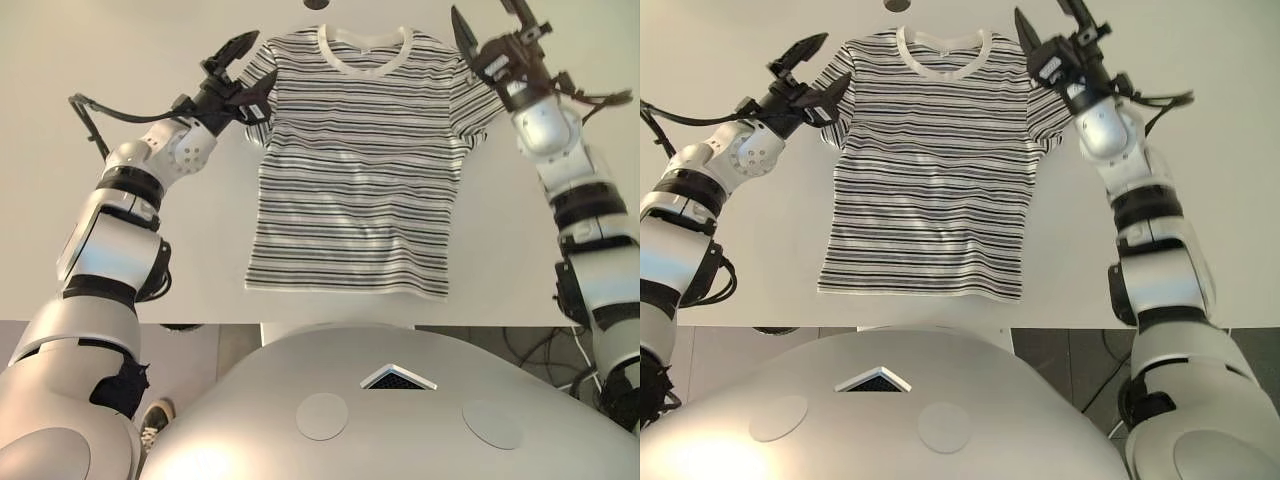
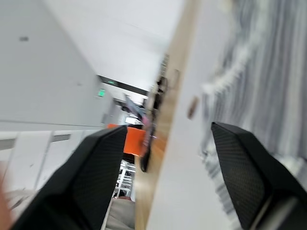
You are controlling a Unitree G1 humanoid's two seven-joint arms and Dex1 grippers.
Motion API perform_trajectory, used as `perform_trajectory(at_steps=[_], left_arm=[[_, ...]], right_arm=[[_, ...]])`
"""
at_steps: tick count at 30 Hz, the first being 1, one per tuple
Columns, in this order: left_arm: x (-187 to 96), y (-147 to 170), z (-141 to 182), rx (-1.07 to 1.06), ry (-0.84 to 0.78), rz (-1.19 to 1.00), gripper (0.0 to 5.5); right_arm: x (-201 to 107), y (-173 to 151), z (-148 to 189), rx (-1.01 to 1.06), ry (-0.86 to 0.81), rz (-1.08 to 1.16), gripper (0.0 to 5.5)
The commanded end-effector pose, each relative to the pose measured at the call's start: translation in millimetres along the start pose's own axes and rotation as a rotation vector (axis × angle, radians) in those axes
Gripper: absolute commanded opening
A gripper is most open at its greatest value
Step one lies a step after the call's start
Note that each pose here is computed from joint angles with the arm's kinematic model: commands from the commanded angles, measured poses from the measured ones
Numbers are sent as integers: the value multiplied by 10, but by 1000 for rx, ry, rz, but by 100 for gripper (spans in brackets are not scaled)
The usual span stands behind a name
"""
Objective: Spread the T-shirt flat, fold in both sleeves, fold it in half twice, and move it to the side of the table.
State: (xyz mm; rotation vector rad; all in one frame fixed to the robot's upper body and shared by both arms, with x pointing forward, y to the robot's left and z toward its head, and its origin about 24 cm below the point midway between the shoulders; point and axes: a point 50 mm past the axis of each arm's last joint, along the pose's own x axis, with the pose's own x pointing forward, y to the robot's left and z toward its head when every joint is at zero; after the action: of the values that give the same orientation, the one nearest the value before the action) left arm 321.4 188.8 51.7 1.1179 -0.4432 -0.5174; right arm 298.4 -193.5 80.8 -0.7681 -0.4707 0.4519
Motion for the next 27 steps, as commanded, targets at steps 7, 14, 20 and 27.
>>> perform_trajectory(at_steps=[7, 14, 20, 27], left_arm=[[-869, -367, 943, -108, -422, -369, 325], [-1303, -726, 1070, -130, -386, -731, 325], [-1532, -751, 1034, -167, -328, -850, 325], [-1507, -682, 1128, -249, -339, -830, 325]], right_arm=[[-1413, 463, 523, 270, 214, 860, 243], [-1538, 523, 444, 195, 331, 1041, 243], [-1764, 458, 431, 153, 419, 1123, 243], [-1783, 441, 509, 99, 411, 1145, 243]])
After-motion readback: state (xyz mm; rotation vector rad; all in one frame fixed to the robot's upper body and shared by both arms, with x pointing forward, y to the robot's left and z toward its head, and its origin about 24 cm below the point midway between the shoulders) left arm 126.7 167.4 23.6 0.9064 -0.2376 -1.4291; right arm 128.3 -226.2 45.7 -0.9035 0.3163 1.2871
